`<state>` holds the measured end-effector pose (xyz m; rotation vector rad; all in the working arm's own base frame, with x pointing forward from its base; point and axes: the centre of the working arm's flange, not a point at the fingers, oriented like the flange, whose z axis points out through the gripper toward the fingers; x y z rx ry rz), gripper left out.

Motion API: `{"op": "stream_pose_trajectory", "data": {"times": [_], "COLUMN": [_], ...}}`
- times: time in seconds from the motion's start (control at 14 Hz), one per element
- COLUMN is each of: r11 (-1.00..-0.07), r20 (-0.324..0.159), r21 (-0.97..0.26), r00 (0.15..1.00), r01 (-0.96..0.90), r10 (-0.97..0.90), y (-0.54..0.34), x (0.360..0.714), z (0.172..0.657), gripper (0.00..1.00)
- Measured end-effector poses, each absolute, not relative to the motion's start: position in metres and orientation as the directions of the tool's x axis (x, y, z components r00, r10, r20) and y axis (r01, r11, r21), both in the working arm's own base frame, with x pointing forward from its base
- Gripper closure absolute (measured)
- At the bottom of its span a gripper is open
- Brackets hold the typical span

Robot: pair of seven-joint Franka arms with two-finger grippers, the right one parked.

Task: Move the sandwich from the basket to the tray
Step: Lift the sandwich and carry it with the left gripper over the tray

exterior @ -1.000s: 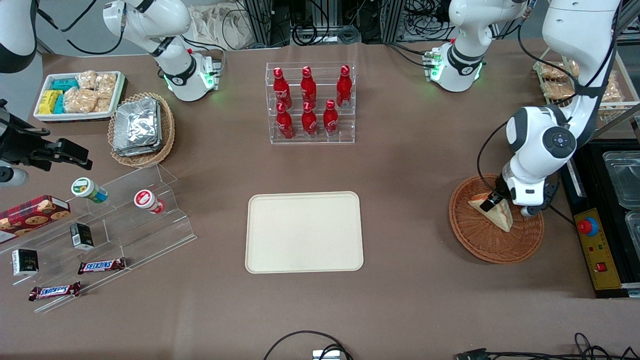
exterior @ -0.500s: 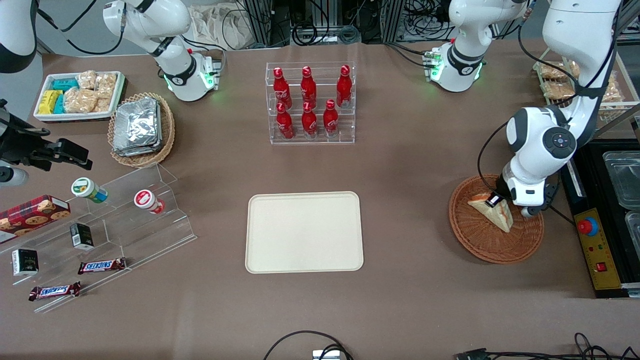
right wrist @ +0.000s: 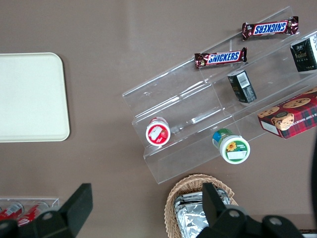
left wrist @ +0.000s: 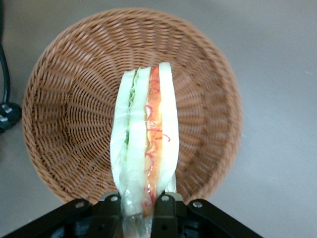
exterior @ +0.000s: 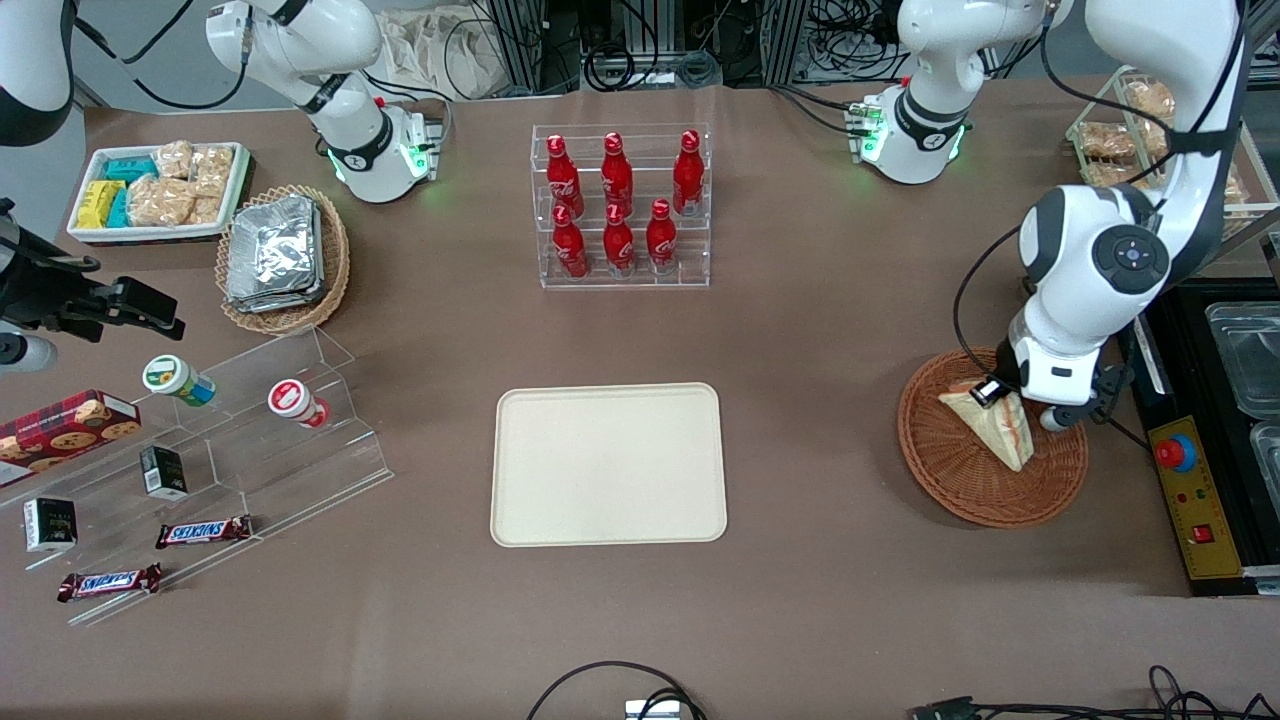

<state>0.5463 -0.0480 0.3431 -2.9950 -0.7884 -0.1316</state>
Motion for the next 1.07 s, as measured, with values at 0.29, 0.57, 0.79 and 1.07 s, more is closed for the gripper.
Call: {"op": "stream_pose_trajectory", "data": {"times": [0.29, 0.57, 0.79, 1.07], "r11": [-0.933, -0.979, -0.993, -0.998], "r20": [0.086, 0.120, 0.143, 0.144], "r21": [-0.044, -0.015, 0.010, 0.025], "r00": [0.932, 0.973, 0.983, 0.988], "r01": [0.356, 0.201, 0.117, 0.060], "r10": [0.351, 0.198, 0.117, 0.063], "y": [-0.106, -0.176, -0.218, -0.246], "x": [0.558, 0.553, 0.547, 0.545], "z": [0.406, 0.433, 0.448, 0.449], "gripper": [0.79, 0.77, 0.74, 0.67]}}
